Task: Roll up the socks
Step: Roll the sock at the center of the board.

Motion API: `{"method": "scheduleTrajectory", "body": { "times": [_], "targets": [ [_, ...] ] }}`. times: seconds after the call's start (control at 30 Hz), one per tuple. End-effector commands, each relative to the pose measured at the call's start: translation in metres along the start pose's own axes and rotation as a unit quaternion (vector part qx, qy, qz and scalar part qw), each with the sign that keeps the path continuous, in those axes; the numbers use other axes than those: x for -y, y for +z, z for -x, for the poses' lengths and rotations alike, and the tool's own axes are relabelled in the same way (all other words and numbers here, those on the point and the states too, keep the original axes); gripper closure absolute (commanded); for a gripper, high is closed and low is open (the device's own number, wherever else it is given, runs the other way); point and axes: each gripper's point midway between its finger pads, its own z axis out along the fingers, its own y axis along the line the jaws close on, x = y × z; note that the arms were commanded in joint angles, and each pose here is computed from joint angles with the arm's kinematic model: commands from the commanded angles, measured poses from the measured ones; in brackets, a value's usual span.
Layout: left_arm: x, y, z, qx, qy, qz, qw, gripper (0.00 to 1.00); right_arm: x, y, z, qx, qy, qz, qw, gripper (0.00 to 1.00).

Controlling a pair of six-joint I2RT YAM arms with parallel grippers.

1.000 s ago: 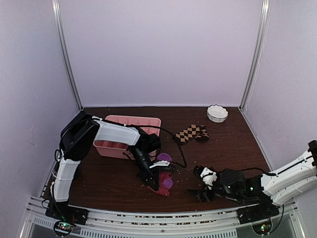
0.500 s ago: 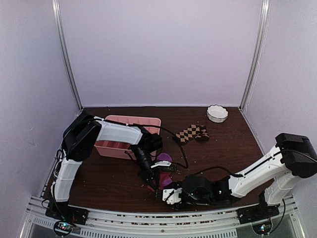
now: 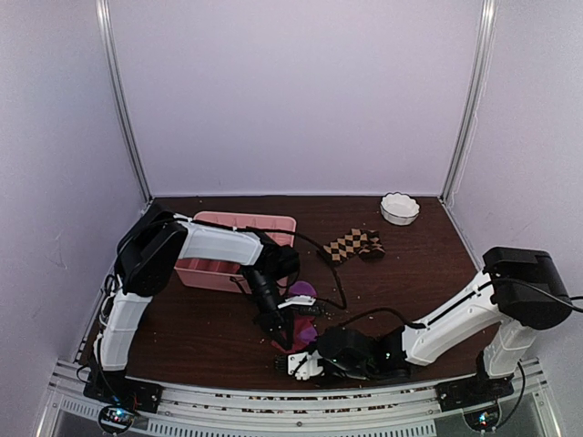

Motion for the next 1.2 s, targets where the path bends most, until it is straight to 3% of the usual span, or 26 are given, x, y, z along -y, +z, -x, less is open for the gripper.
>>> {"method": "scheduleTrajectory", "body": {
  "times": [0.0, 0.17, 0.37, 0.67, 0.73, 0.77, 0.83, 0.87, 0.9, 1.07, 1.17],
  "targets": [
    [-0.008, 0.020, -0.047, -0.078, -0.006, -0.002, 0.997, 0.98, 0.006, 0.006, -0.025, -0.043, 0.018, -0.020, 0.999, 0.84],
    [-0.008, 0.020, -0.051, -0.091, -0.005, -0.007, 0.996, 0.97, 0.004, 0.003, -0.036, -0.050, 0.027, -0.022, 0.998, 0.77],
    [-0.015, 0.013, -0.045, -0.088, 0.009, 0.031, 0.996, 0.85, -0.005, 0.006, -0.037, -0.059, 0.093, 0.044, 0.993, 1.00],
    [-0.002, -0.031, -0.013, -0.043, 0.079, 0.127, 0.988, 0.73, -0.026, 0.002, -0.043, -0.066, 0.190, 0.121, 0.972, 1.00],
    [-0.003, -0.040, -0.008, -0.037, 0.082, 0.148, 0.985, 0.65, -0.031, 0.001, -0.044, -0.072, 0.216, 0.137, 0.964, 1.00],
    [-0.003, -0.045, -0.006, -0.034, 0.086, 0.159, 0.983, 0.56, -0.033, 0.001, -0.045, -0.078, 0.229, 0.143, 0.960, 1.00],
    [-0.002, -0.055, -0.002, -0.028, 0.096, 0.181, 0.978, 0.50, -0.038, 0.000, -0.047, -0.092, 0.255, 0.158, 0.950, 1.00],
    [-0.001, -0.061, 0.000, -0.024, 0.100, 0.194, 0.976, 0.14, -0.042, -0.001, -0.048, -0.098, 0.268, 0.166, 0.944, 1.00],
    [0.000, -0.066, 0.002, -0.019, 0.106, 0.208, 0.972, 0.04, -0.045, -0.002, -0.049, -0.103, 0.281, 0.173, 0.938, 1.00],
    [0.006, -0.104, 0.010, 0.006, 0.124, 0.310, 0.943, 0.02, -0.052, -0.008, -0.051, -0.108, 0.359, 0.186, 0.908, 1.00],
    [0.005, -0.136, 0.007, -0.011, 0.096, 0.383, 0.919, 0.02, -0.051, -0.009, -0.053, -0.108, 0.407, 0.190, 0.887, 1.00]
  ]
}}
